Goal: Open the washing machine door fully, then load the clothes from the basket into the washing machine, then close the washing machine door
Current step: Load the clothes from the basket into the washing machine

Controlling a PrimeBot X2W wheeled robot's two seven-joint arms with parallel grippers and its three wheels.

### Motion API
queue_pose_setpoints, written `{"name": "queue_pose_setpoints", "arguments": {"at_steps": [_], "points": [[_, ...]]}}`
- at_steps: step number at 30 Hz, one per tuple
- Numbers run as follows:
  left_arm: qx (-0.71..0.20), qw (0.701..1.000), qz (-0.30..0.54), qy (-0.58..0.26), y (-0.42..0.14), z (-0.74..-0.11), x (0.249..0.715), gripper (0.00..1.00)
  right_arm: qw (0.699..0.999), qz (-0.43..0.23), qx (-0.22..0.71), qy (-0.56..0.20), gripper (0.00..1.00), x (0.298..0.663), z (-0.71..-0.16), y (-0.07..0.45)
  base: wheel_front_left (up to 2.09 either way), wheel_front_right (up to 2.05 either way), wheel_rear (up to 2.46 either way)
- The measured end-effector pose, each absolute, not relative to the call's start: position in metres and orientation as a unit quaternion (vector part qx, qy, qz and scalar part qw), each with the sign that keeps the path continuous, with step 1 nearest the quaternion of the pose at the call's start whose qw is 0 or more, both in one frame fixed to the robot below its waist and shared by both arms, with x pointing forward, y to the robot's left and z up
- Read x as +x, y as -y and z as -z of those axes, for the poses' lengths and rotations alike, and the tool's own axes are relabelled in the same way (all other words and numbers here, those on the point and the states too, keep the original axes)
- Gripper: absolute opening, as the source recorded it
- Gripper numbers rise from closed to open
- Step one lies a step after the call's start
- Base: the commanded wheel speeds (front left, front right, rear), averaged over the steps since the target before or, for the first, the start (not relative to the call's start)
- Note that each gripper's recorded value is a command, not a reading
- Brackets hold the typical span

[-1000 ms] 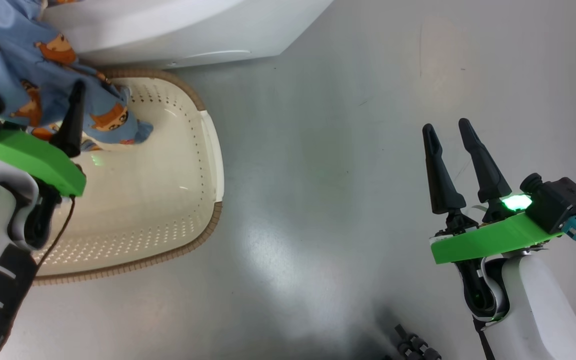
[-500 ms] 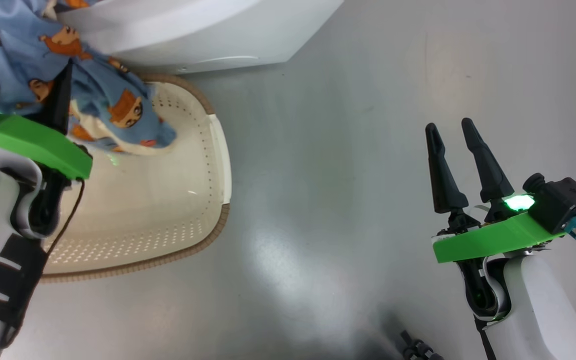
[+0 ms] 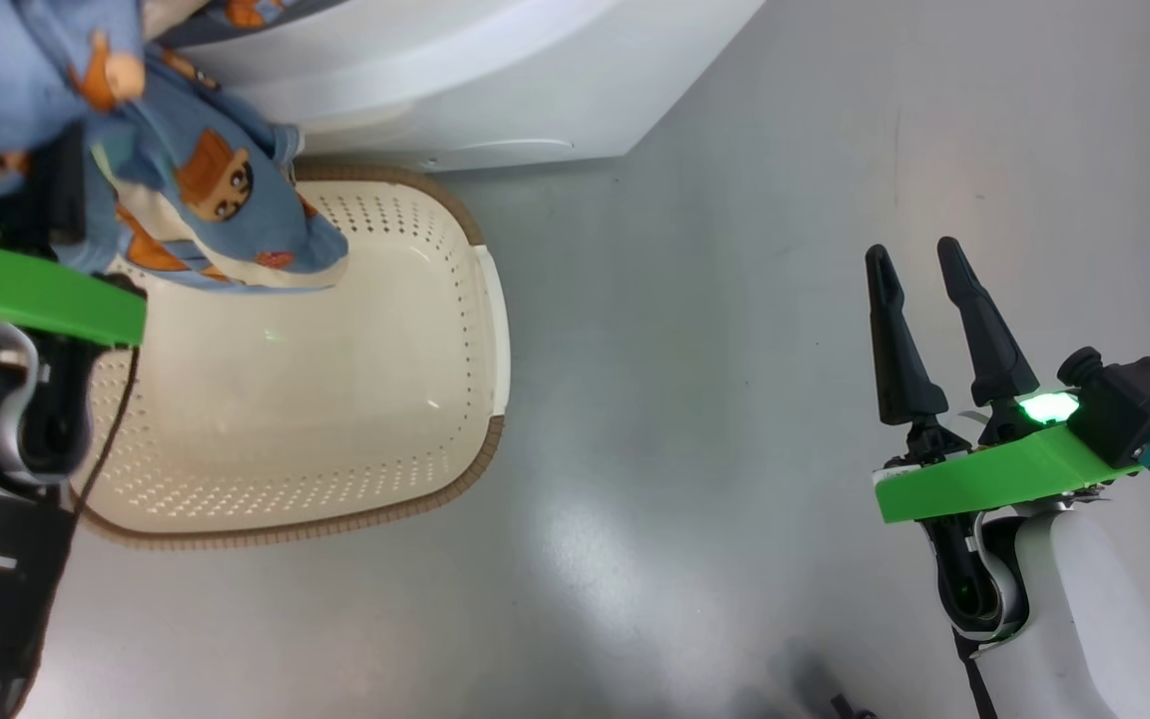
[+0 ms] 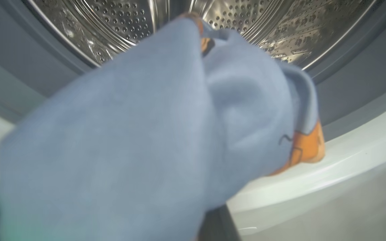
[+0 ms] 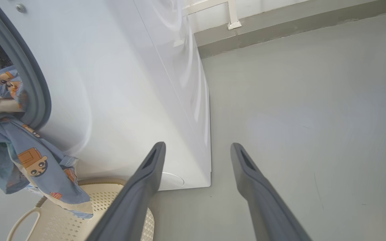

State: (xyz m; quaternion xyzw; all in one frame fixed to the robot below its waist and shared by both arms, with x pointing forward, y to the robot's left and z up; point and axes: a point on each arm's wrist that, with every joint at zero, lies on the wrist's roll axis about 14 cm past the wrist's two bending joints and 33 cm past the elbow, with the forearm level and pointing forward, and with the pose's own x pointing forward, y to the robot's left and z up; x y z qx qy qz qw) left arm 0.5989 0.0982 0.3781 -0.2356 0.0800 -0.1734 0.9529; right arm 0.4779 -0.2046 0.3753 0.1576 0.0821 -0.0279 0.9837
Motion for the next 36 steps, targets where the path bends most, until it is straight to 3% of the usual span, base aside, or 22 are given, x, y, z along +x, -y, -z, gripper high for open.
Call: {"name": "queue_pose_setpoints", "arguments": {"at_steps": [13, 28, 36], "points": [[-0.216, 0.957, 0.194, 0.012, -0.094, -0.446, 0.631, 0.0, 0.984, 0.03, 0.163, -0.073, 1.0, 0.476, -0.385, 0.206, 0.0, 0.0, 0.0], [-0.14, 0.965, 0.22, -0.024, -0.061, -0.447, 0.695, 0.0, 0.981, 0.056, 0.174, -0.07, 1.0, 0.464, -0.392, 0.224, 0.0, 0.0, 0.0], [-0.13, 0.962, 0.226, 0.076, -0.054, -0.518, 0.731, 0.0, 0.98, 0.071, 0.17, -0.074, 1.0, 0.457, -0.39, 0.234, 0.0, 0.0, 0.0]]}}
